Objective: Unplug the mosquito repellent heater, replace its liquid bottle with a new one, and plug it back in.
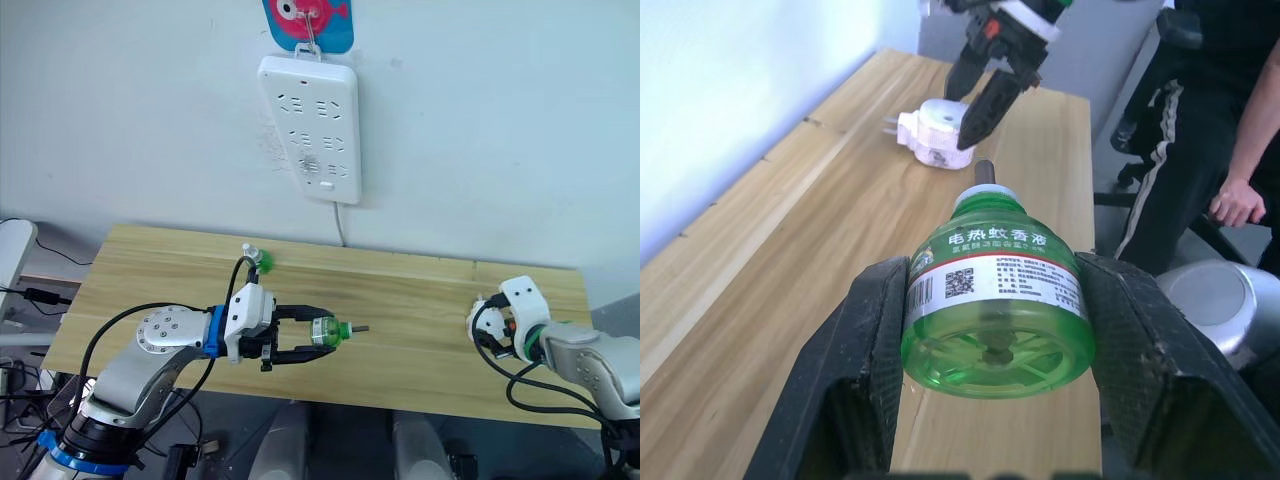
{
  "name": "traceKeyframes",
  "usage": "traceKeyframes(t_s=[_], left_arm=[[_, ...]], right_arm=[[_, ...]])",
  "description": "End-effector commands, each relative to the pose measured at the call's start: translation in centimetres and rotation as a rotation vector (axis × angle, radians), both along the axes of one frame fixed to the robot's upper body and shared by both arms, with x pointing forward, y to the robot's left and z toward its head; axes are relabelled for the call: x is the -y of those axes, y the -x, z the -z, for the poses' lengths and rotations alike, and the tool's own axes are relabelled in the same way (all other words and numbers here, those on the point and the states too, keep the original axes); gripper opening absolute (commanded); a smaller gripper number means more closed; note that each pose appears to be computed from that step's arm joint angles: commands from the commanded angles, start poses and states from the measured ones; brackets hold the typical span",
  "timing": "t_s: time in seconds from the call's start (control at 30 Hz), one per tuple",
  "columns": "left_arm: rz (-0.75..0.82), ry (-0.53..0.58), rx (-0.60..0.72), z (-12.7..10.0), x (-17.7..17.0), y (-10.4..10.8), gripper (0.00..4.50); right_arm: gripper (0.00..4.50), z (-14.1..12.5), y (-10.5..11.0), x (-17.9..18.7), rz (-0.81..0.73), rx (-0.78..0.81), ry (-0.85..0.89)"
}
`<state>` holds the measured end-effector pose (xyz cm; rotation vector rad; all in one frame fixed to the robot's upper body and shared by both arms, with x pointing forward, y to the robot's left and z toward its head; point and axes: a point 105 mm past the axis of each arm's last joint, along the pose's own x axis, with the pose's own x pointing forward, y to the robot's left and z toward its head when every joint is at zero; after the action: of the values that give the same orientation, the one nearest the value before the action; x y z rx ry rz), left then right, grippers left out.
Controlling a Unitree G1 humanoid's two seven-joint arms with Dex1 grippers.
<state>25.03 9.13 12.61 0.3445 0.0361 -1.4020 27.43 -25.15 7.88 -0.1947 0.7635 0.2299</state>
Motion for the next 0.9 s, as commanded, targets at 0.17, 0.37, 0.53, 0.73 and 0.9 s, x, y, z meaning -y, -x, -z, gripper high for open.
traceKeyframes(t_s=[0.17, 0.37, 0.53, 0.73, 0.9], left_arm=[[-0.044, 0.112, 0.085, -1.4, 1.4, -0.3, 2.25], [-0.187, 0.286, 0.205, -2.5, 3.7, -2.1, 2.25], [-0.214, 0.372, 0.201, -3.0, 5.4, -2.3, 2.25], [-0.25, 0.412, 0.203, -3.5, 6.2, -2.5, 2.25], [-0.251, 0.425, 0.201, -3.8, 6.4, -2.2, 2.25]], right_arm=[[4.5, -6.0, 2.1, 0.1, -0.016, 0.155, -0.036], [4.5, -9.0, 2.7, -7.7, -0.202, 0.342, -0.474], [4.5, -9.8, 3.1, -13.6, -0.19, 0.352, -0.834], [4.5, -11.1, 2.5, -16.6, -0.123, 0.33, -1.056], [4.33, -11.2, 2.1, -17.2, -0.097, 0.32, -1.108]])
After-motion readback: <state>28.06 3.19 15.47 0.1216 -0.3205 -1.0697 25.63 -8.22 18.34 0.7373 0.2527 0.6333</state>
